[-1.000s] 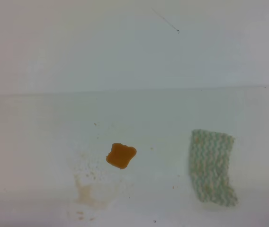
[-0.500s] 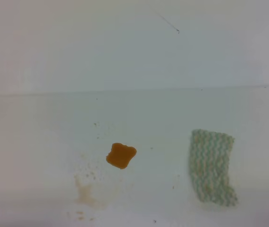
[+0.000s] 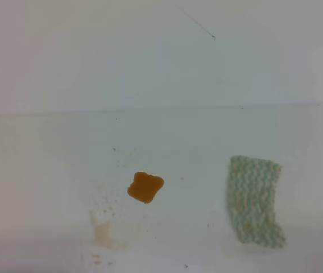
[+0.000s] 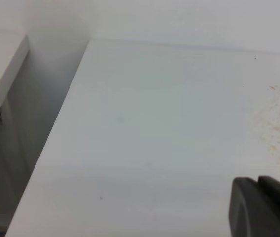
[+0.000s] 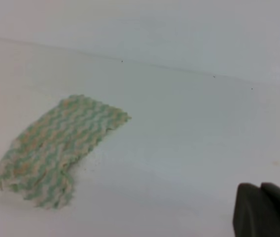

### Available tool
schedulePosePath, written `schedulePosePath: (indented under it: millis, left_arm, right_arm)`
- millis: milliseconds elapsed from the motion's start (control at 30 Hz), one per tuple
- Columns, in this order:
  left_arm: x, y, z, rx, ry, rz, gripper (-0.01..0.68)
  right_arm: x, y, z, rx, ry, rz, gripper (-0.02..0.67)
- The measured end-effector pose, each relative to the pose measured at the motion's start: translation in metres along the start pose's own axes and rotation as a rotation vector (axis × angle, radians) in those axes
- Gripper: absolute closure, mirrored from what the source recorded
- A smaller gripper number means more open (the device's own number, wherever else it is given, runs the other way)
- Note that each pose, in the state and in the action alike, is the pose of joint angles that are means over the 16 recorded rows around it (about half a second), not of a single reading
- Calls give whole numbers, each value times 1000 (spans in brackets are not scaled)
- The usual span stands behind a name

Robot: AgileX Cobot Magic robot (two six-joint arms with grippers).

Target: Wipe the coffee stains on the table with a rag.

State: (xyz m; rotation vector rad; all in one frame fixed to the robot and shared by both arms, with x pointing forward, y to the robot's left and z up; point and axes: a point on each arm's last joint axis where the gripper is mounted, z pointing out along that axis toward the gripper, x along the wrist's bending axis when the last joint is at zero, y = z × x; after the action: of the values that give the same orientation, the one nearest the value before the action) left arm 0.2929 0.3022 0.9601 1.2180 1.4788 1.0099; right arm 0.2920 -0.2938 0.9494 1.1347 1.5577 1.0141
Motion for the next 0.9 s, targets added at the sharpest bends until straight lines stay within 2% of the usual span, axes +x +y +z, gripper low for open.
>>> schedulePosePath:
  millis: [500, 700, 900]
  left_arm:
    - [0, 0, 0, 0, 0, 0, 675]
    - [0, 0, 0, 0, 0, 0, 675]
    - [0, 0, 0, 0, 0, 0, 675]
  right_arm:
    - [0, 1, 0, -6, 1, 8, 652]
    - [0, 6, 0, -59, 6, 68, 652]
    - [-2, 19, -2, -201, 3, 197, 652]
